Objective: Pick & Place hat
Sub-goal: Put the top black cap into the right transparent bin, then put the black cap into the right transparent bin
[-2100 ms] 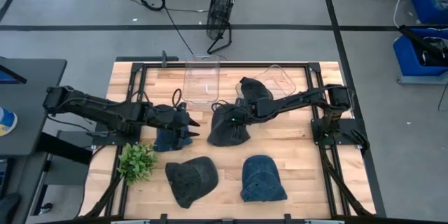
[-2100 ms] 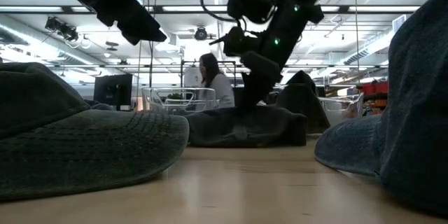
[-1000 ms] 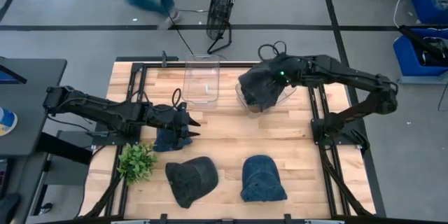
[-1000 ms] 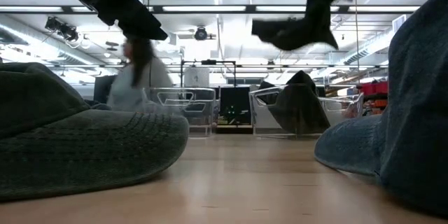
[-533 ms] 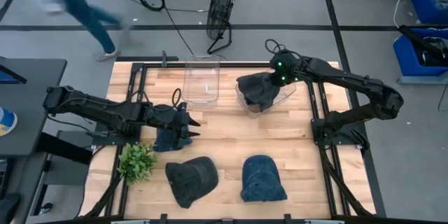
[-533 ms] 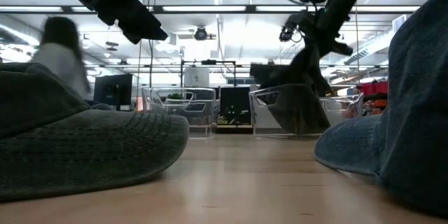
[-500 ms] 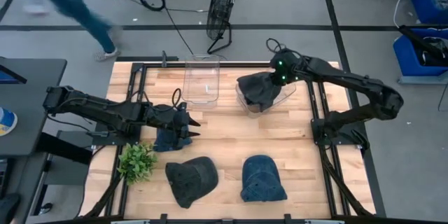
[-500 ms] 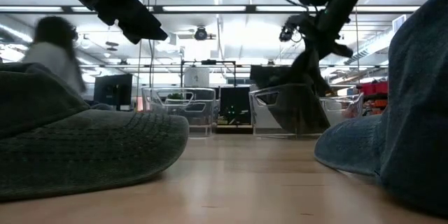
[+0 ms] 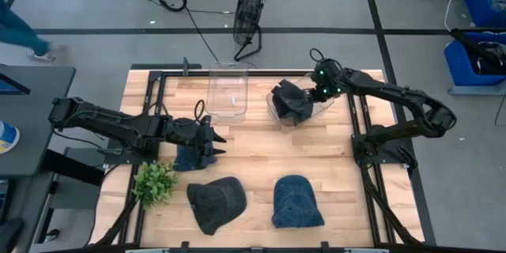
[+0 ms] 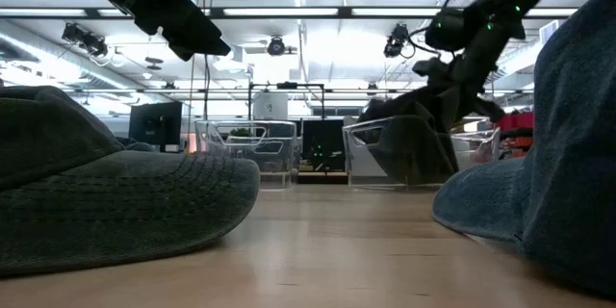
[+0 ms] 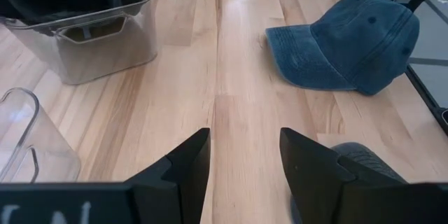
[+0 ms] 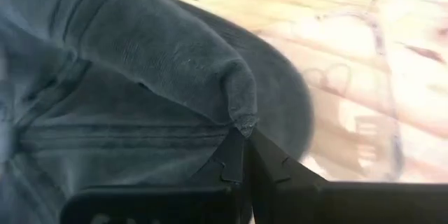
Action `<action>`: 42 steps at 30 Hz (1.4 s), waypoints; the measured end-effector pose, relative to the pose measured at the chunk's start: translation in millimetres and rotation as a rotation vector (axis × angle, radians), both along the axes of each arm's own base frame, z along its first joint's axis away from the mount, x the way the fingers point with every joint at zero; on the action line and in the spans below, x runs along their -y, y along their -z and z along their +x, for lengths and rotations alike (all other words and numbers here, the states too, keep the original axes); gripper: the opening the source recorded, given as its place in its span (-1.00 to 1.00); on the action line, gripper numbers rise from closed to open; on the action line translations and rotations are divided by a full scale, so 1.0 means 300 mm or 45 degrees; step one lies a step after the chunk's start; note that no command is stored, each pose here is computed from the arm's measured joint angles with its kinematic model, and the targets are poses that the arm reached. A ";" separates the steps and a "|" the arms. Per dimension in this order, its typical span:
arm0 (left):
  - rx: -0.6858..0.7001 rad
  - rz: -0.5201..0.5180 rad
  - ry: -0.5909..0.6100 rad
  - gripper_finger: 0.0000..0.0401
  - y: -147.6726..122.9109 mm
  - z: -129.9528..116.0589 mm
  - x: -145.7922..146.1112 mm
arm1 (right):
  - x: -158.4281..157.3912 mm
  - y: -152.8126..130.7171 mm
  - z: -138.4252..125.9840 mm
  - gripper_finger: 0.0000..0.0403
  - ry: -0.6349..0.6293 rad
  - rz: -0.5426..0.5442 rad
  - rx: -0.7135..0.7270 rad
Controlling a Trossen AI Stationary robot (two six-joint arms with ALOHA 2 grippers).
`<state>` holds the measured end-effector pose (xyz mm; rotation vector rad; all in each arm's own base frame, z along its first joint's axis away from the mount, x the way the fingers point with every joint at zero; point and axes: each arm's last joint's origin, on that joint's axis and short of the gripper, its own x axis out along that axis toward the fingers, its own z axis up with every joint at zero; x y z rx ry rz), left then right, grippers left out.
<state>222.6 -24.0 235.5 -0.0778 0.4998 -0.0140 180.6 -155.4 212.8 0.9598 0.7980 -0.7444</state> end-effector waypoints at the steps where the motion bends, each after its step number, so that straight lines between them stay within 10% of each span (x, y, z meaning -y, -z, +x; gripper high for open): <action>1: 0.000 0.000 0.000 -0.12 0.000 0.000 0.000 | -0.001 0.017 -0.001 -0.97 -0.003 -0.012 0.019; 18: 0.001 0.001 -0.006 -0.12 0.000 0.000 -0.001 | -0.008 0.048 0.006 -0.73 -0.088 -0.084 0.035; 31: 0.002 0.011 -0.005 -0.12 0.000 0.000 -0.001 | -0.007 -0.205 0.076 -0.38 -0.311 -0.208 0.078; 42: -0.006 -0.066 0.065 -0.12 0.000 -0.001 0.009 | -0.110 -0.231 0.150 -0.39 -0.452 -0.194 0.121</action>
